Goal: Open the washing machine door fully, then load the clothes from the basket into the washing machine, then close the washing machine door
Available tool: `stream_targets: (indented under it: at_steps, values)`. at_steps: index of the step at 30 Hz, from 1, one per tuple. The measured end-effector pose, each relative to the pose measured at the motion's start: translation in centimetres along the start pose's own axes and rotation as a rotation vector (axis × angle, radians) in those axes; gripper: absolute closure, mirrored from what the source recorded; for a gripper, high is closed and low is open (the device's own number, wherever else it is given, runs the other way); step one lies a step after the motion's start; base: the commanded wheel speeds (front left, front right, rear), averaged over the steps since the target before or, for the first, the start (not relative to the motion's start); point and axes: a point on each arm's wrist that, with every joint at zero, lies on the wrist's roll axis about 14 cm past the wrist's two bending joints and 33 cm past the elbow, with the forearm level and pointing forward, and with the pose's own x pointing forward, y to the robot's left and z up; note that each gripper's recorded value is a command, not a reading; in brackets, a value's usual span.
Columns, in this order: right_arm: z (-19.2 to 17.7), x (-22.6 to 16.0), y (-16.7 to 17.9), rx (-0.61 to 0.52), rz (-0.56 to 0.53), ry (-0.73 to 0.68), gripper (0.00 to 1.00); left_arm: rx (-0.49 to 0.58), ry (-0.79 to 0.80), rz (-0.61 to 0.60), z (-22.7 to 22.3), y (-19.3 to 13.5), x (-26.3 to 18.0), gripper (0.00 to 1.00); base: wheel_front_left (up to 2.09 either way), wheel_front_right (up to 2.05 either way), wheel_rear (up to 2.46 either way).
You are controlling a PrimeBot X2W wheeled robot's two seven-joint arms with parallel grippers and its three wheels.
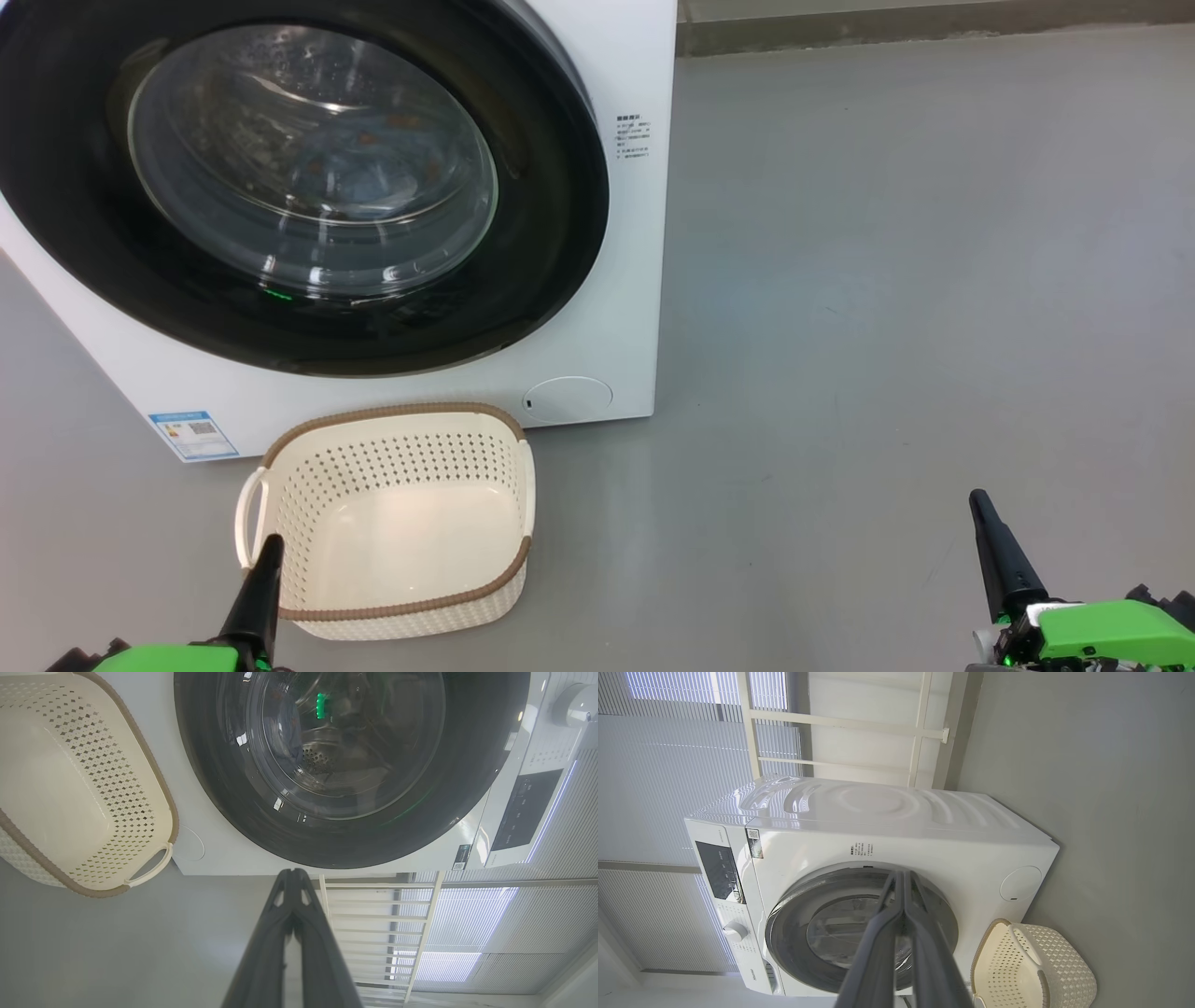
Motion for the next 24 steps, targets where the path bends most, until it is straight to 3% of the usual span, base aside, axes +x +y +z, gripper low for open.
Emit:
stream_targets:
  at_steps: [8,24]
  values:
    - [0.2,0.41,0.73,0.077,0.024,-0.001,1.0,-0.077,0.004,-0.02,0.08,-0.61,0.44,1.0,0.0,0.0,0.0]
    - [0.23,0.41,0.74,0.09,0.025,-0.003,1.0,-0.077,0.002,-0.021,0.14,-0.63,0.46,1.0,0.0,0.0,0.0]
